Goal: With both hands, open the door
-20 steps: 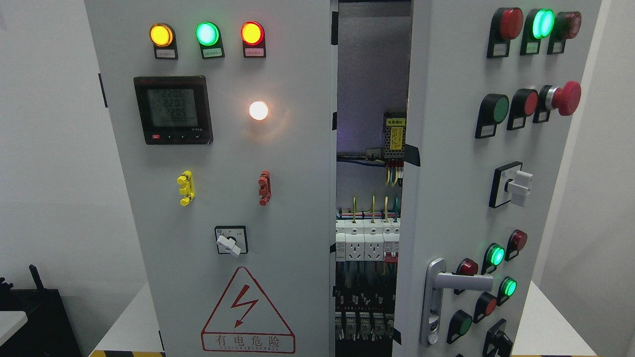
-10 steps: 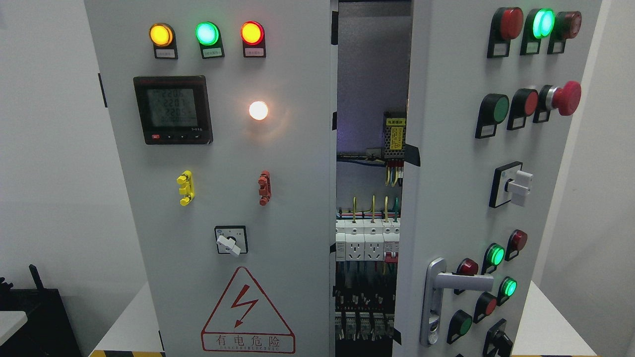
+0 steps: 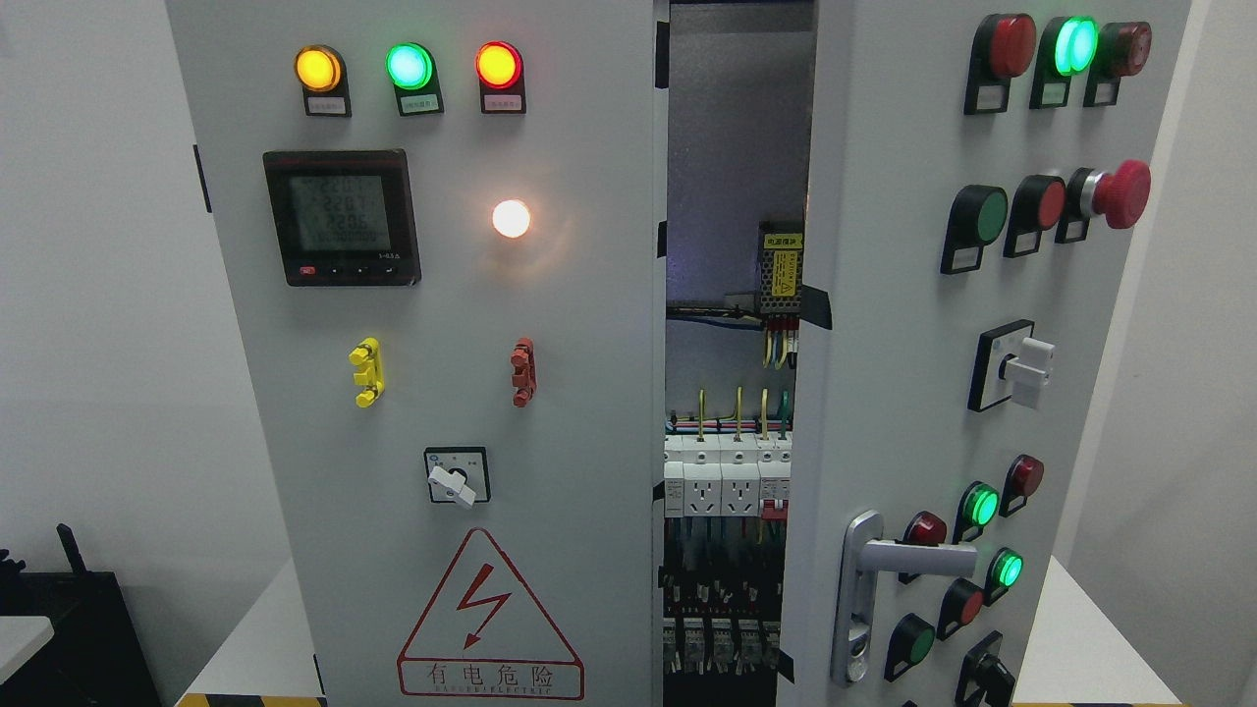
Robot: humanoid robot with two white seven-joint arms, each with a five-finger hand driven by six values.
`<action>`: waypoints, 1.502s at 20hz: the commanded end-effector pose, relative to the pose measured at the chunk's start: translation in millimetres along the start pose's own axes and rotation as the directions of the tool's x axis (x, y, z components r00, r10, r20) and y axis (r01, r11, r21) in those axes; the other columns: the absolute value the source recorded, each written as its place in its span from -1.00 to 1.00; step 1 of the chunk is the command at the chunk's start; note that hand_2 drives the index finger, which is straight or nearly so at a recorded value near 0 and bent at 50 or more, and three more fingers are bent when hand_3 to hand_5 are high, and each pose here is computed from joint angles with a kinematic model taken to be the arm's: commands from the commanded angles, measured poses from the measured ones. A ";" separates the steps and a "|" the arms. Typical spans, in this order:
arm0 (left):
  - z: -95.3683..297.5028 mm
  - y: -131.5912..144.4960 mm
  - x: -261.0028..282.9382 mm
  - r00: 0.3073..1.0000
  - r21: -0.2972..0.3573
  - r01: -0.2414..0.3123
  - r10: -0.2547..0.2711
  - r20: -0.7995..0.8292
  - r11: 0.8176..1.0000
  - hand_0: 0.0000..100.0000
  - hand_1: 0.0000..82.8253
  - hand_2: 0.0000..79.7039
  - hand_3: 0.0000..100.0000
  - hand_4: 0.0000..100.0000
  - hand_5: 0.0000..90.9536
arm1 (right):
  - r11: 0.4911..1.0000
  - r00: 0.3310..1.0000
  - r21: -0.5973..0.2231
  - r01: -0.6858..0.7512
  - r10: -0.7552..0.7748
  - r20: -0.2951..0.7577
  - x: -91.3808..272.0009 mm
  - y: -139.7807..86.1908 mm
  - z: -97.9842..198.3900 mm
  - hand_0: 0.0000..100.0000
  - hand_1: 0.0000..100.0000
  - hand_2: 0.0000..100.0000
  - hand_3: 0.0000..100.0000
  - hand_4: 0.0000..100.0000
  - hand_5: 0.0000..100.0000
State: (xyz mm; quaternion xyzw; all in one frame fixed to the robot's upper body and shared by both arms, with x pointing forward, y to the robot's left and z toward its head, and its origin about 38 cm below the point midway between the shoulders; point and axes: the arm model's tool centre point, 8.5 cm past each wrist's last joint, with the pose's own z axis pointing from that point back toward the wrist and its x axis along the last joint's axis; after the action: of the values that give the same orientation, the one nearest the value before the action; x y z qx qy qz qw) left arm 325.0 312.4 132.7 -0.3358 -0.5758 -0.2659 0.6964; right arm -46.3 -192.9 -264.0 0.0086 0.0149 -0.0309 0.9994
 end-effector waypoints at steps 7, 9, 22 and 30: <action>-22.7 7.3 25.6 0.996 -0.032 -0.079 0.077 -0.054 0.996 -1.00 -1.00 -1.00 -1.00 -0.92 -1.00 | 1.000 1.000 0.002 0.000 0.000 0.001 0.0 0.2 0.0 -1.00 -1.00 -1.00 -1.00 -1.00 -1.00; -29.0 11.1 41.1 0.996 -0.035 -0.073 0.071 -0.044 0.997 -1.00 -1.00 -1.00 -1.00 -0.92 -1.00 | 1.000 1.000 0.002 0.000 0.000 0.001 0.0 0.2 0.0 -1.00 -1.00 -1.00 -1.00 -1.00 -1.00; -64.9 2.3 124.7 0.999 -0.166 -0.044 0.044 -0.003 0.985 -1.00 -1.00 -1.00 -1.00 -0.92 -1.00 | 1.000 1.000 0.002 0.000 0.000 0.001 0.0 0.2 0.0 -1.00 -1.00 -1.00 -1.00 -1.00 -1.00; -86.1 -16.2 171.0 1.000 -0.246 0.022 -0.016 0.026 0.969 -1.00 -1.00 -1.00 -1.00 -0.92 -1.00 | 1.000 1.000 0.002 -0.001 0.001 0.001 0.0 0.2 0.0 -1.00 -1.00 -1.00 -1.00 -1.00 -1.00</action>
State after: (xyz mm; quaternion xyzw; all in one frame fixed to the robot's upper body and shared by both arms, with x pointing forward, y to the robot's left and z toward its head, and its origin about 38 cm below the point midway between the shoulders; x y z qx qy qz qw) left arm 397.3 266.1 265.4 -0.3974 -0.5519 -0.3074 0.6656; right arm -46.3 -192.7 -264.0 0.0097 0.0148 -0.0309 0.9994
